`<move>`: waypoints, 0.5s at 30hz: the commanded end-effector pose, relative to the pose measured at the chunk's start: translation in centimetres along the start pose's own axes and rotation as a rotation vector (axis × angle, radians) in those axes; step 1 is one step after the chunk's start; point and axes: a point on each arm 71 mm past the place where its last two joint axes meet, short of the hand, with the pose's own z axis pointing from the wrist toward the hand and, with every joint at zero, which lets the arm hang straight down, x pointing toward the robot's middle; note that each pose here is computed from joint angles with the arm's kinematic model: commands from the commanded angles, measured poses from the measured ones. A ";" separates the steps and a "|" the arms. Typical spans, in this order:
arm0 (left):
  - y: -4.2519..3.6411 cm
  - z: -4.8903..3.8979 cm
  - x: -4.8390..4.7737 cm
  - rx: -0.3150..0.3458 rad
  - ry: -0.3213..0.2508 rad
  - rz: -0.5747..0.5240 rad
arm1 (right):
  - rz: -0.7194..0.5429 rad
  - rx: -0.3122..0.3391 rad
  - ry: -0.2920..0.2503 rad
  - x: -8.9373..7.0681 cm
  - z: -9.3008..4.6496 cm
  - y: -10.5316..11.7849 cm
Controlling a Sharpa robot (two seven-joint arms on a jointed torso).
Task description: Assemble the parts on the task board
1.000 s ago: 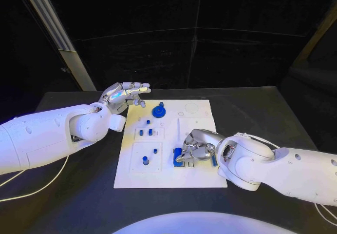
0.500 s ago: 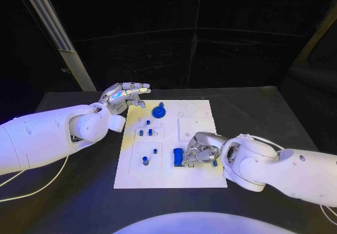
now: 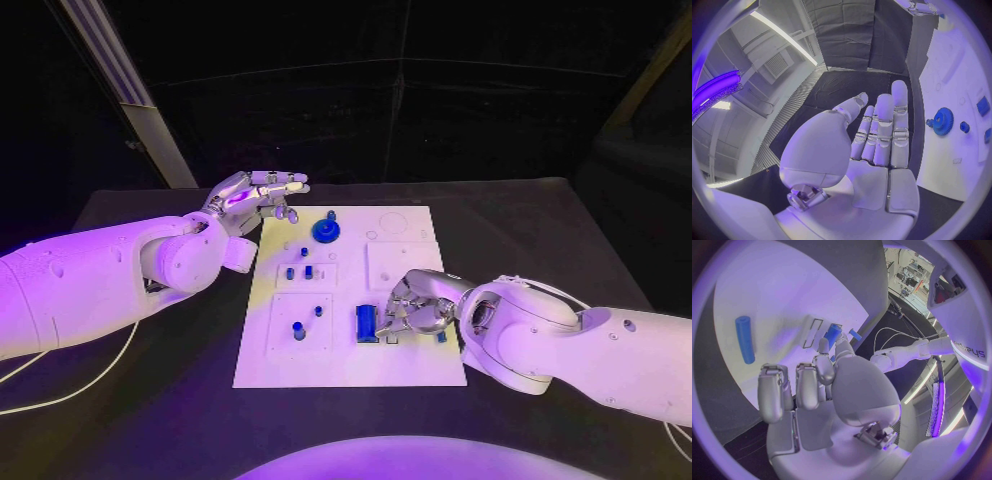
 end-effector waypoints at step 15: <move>-0.05 0.07 0.25 0.005 0.019 0.002 | -0.012 -0.026 0.021 0.3 0.5 0.7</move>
